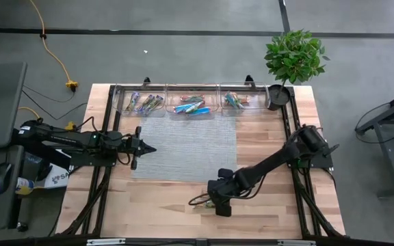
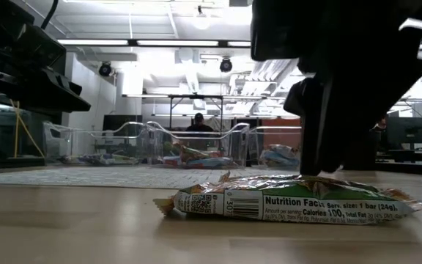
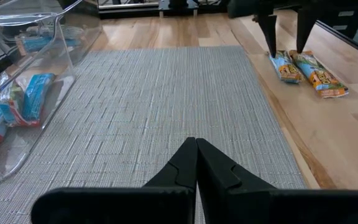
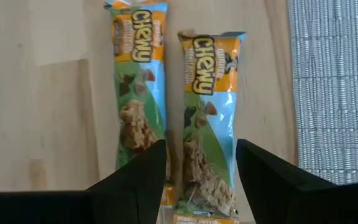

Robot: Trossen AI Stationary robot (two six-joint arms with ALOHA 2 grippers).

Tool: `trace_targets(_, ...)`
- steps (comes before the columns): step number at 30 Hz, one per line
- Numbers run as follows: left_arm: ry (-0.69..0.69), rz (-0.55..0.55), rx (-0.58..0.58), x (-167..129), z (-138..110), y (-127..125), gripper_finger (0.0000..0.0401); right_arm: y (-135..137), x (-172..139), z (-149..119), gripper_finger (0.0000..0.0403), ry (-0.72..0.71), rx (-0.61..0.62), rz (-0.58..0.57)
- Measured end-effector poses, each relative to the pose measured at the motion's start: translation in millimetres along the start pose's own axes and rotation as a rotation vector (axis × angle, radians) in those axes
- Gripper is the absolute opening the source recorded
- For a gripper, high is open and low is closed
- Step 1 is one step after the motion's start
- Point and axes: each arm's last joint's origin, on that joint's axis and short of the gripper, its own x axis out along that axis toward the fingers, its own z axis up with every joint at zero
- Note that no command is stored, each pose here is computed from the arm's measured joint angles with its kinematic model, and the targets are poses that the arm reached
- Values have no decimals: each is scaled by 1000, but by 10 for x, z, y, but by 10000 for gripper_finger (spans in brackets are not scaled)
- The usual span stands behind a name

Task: Pick and place Granola Bars by type
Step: Put the yellow granola bar into the right transparent bin

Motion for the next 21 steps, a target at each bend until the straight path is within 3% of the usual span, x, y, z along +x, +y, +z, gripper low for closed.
trace_targets(21, 0, 0, 0, 0, 1, 0, 0, -39, 252, -37, 167, 5, 93, -70)
